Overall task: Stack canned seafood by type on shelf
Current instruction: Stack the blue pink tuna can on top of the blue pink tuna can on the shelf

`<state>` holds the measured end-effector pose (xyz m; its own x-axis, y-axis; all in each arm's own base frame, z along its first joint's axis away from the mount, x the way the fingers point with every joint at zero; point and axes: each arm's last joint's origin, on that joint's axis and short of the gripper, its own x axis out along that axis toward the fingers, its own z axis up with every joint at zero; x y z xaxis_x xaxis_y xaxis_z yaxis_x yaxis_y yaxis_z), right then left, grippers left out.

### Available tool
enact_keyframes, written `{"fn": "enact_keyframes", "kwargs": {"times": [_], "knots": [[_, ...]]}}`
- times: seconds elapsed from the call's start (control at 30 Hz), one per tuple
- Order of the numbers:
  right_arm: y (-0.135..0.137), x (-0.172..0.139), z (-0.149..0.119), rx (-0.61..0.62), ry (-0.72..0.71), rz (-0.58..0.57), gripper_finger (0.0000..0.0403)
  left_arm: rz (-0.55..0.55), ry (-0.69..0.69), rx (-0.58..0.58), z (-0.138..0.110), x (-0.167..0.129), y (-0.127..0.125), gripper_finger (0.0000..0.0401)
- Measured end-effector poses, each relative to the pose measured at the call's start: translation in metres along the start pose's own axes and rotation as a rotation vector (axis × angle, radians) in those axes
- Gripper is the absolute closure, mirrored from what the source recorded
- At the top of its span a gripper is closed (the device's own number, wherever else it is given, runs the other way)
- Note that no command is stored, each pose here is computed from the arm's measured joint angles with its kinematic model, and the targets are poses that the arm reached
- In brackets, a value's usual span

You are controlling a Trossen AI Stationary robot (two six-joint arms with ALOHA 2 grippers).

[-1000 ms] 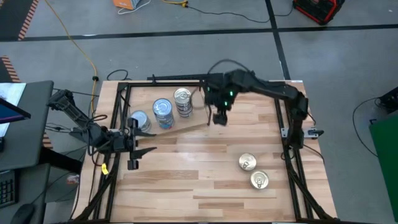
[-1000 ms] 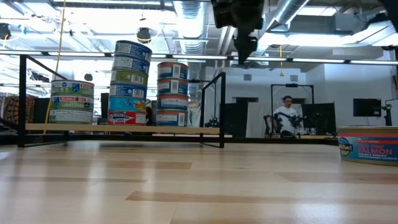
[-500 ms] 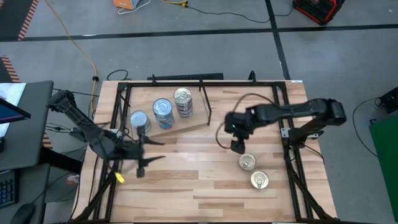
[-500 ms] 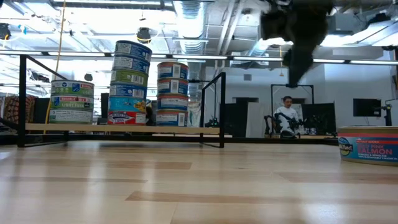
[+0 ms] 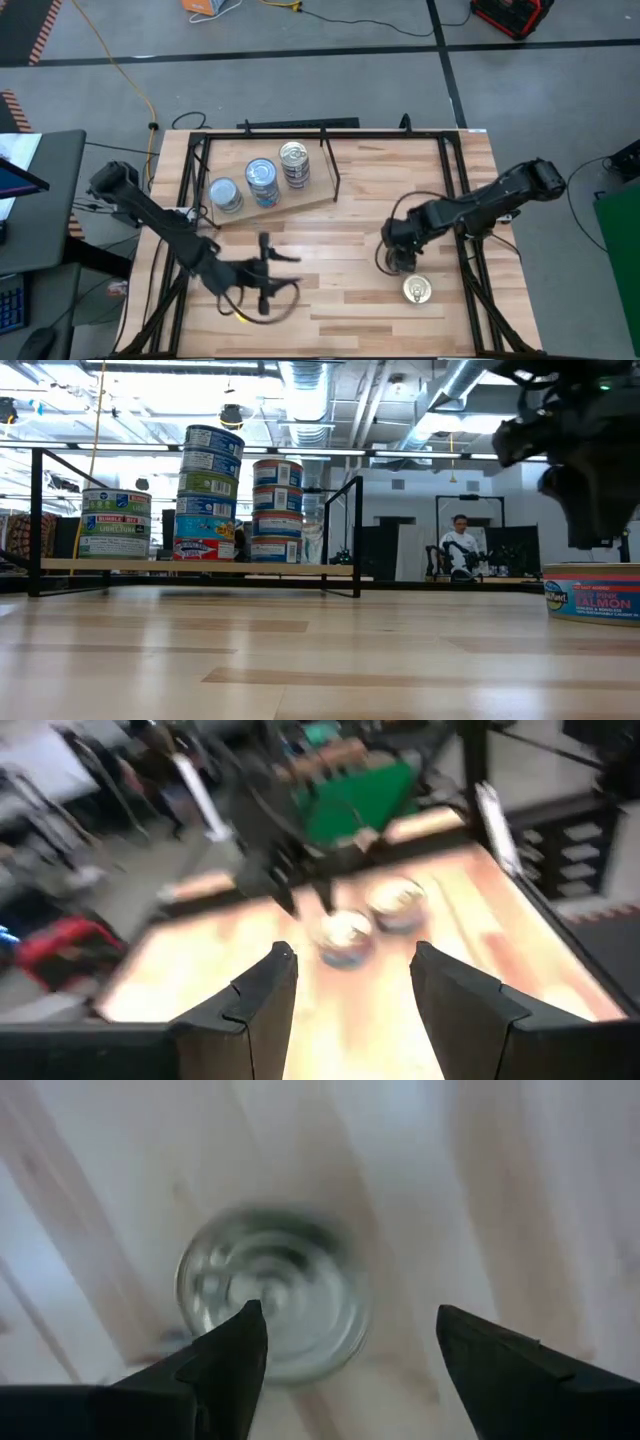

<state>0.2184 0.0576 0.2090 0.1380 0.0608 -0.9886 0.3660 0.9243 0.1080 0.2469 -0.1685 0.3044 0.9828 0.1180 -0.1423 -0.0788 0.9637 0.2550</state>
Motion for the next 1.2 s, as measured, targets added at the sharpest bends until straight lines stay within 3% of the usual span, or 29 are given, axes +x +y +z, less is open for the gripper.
{"fn": "enact_keyframes", "kwargs": {"times": [0.17,0.33,0.47,0.7,0.93,1.1,1.2], "knots": [[0.006,0.009,-0.017,-0.005,0.020,-0.071,0.0092,-0.094,0.109,-0.065,-0.034,0.023,-0.032,0.0211],[0.006,0.009,-0.032,0.052,0.096,-0.149,0.0092,-0.104,0.197,-0.091,-0.063,0.037,-0.054,0.0211],[0.007,0.008,-0.043,0.060,0.147,-0.207,0.0092,-0.124,0.216,-0.144,-0.067,0.036,-0.059,0.0211],[0.017,0.029,-0.045,-0.046,0.157,-0.285,0.0092,-0.113,0.285,-0.202,-0.074,0.033,-0.060,0.0211],[0.045,0.069,0.005,-0.192,-0.036,-0.093,0.0092,-0.049,0.319,-0.199,-0.079,0.041,-0.048,0.0211],[0.060,0.063,0.050,-0.275,-0.141,-0.036,0.0092,-0.048,0.347,-0.192,-0.082,0.046,-0.042,0.0211],[0.067,0.049,0.056,-0.316,-0.130,-0.044,0.0092,-0.063,0.389,-0.201,-0.086,0.046,-0.041,0.0211]]}}
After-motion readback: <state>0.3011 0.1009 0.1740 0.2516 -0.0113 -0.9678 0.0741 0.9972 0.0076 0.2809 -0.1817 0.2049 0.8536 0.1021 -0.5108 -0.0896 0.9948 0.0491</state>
